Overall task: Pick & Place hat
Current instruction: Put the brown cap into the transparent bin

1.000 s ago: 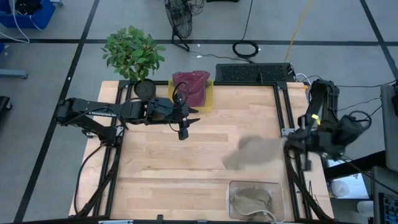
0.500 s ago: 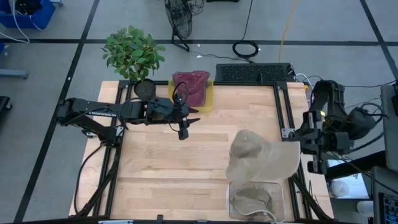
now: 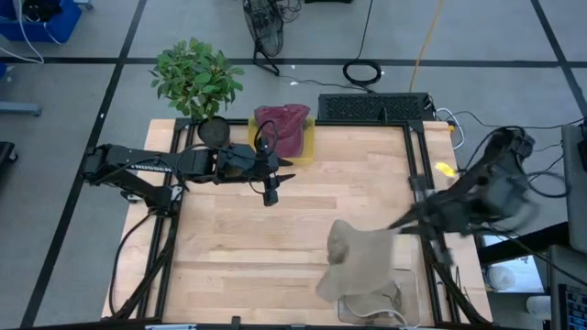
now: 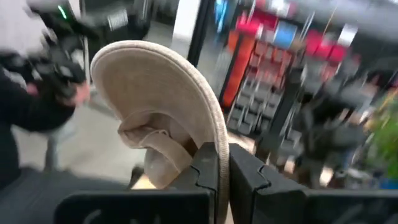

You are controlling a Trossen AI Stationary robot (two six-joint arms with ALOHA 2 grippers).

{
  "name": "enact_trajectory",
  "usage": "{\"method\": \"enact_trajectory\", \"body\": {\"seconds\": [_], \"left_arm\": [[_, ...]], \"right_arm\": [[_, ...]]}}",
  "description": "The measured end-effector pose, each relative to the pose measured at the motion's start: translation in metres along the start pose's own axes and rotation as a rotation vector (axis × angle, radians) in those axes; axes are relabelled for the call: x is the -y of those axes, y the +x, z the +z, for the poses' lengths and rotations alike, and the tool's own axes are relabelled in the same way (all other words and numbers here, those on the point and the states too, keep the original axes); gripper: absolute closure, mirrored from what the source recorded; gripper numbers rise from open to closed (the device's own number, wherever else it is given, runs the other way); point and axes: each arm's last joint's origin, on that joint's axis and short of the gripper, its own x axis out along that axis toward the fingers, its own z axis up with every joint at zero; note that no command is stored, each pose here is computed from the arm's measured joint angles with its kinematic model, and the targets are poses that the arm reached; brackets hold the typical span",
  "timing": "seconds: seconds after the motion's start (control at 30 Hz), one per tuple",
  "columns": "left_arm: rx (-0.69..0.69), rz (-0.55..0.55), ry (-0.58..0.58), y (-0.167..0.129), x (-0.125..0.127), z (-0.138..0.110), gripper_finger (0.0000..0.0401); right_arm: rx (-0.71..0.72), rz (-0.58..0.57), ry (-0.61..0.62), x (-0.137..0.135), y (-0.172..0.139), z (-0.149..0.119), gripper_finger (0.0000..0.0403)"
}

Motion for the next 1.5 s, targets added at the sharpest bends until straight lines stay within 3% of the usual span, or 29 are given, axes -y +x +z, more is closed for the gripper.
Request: {"method": "enact_trajectory", "body": {"seconds": [0.27,0.47,0.83,1.17,1.33,1.5], "left_arm": [[-0.007,-0.001,0.0,0.0,0.0,-0.001,0.0254],[-0.014,-0.001,-0.001,0.0,0.0,-0.001,0.0254],[-0.014,-0.001,-0.008,0.0,0.0,-0.001,0.0254],[-0.036,-0.003,-0.009,0.0,0.0,-0.004,0.0254],[-0.037,-0.003,-0.016,0.0,0.0,-0.004,0.0254],[-0.037,-0.002,-0.021,0.0,0.0,-0.004,0.0254]], "right_arm": [[-0.314,0.04,0.171,0.024,0.033,-0.023,0.0396],[-0.581,-0.017,0.316,0.033,0.03,-0.049,0.0394],[-0.572,-0.043,0.587,0.036,0.018,-0.046,0.0393],[-0.677,0.052,0.896,0.029,0.012,-0.047,0.0393],[-0.77,0.012,0.963,0.023,0.007,-0.053,0.0393],[-0.801,-0.085,0.94,0.017,0.005,-0.059,0.0393]]}}
